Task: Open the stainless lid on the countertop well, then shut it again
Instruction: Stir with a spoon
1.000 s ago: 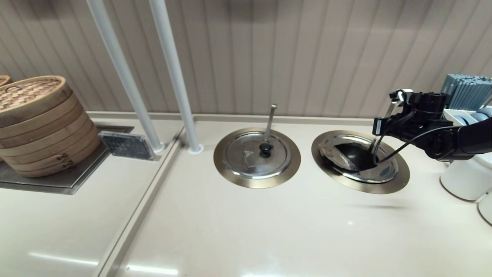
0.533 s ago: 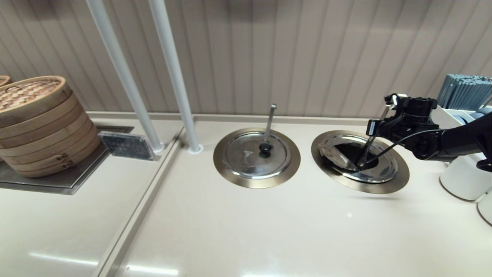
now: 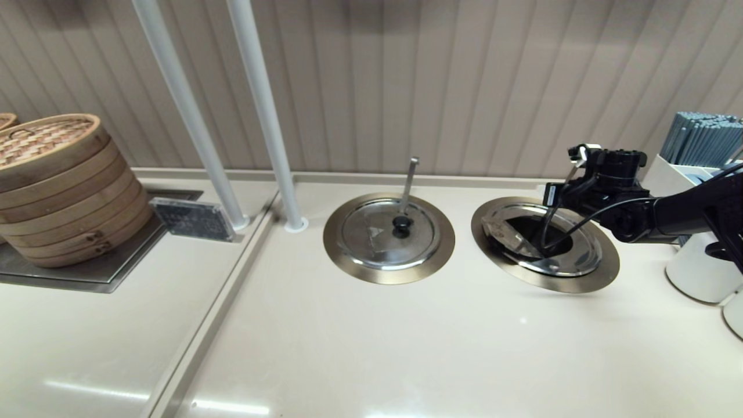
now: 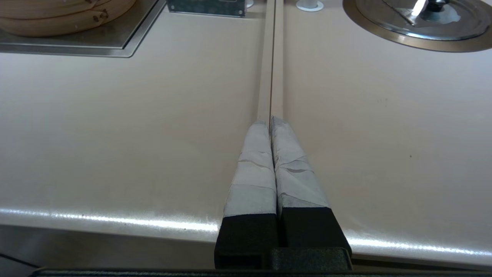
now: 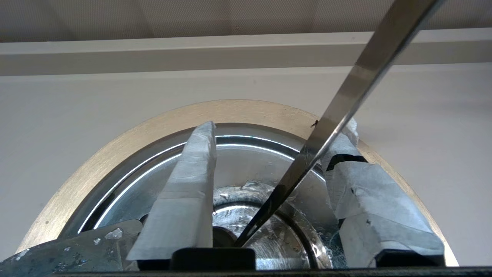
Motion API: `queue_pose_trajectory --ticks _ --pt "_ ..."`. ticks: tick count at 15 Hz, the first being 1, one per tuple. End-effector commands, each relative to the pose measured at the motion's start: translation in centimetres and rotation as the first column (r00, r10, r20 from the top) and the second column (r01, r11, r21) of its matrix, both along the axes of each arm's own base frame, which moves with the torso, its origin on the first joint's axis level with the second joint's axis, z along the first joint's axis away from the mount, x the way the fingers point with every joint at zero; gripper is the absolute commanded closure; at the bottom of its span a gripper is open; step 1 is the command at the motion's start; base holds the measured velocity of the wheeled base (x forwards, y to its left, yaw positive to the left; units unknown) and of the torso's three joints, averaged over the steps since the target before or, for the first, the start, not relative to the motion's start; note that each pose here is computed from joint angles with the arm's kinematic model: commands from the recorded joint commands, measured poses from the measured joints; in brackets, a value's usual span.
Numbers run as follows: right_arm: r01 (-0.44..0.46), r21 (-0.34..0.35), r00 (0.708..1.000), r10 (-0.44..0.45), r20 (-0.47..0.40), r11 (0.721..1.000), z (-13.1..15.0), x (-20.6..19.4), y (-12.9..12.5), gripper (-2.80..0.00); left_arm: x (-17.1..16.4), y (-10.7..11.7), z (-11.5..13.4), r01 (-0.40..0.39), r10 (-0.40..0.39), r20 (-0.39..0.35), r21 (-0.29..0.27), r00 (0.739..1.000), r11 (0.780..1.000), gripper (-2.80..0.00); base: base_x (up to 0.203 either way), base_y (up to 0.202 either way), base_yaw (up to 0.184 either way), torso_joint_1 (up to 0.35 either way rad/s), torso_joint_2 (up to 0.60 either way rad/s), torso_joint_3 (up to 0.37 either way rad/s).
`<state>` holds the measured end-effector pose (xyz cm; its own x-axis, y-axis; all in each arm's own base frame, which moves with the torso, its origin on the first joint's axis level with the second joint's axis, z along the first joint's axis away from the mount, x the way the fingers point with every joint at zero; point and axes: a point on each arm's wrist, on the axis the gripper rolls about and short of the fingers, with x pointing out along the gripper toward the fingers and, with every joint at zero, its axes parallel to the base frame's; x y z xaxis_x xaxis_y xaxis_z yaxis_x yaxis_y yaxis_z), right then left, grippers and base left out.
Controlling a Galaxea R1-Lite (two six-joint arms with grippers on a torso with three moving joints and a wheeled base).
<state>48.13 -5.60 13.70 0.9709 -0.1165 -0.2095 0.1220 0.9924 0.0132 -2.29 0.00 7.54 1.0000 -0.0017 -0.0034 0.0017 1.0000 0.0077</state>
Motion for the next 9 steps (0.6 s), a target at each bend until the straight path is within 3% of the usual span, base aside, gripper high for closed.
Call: queue_pose_trajectory --ticks 1,6,9 --pt "0.005 0.001 1.000 -0.005 0.001 1.000 -0.16 0.10 -0.20 -2.80 0.00 0.00 0.01 0.000 0.000 0.000 0.000 1.000 1.000 0.00 0.000 0.000 0.000 0.000 0.00 0.000" --pt "0.007 0.016 1.000 -0.007 0.021 1.000 -0.16 0.18 0.08 -2.80 0.00 0.00 0.01 0.000 0.000 0.000 0.000 1.000 1.000 0.00 0.000 0.000 0.000 0.000 0.00 0.000" --pt "0.053 0.001 0.998 -0.053 0.022 0.999 0.15 0.04 0.20 -2.80 0.01 0.00 -0.02 0.000 0.000 -0.001 0.000 1.000 1.000 0.00 0.000 0.000 0.000 0.000 0.00 0.000"
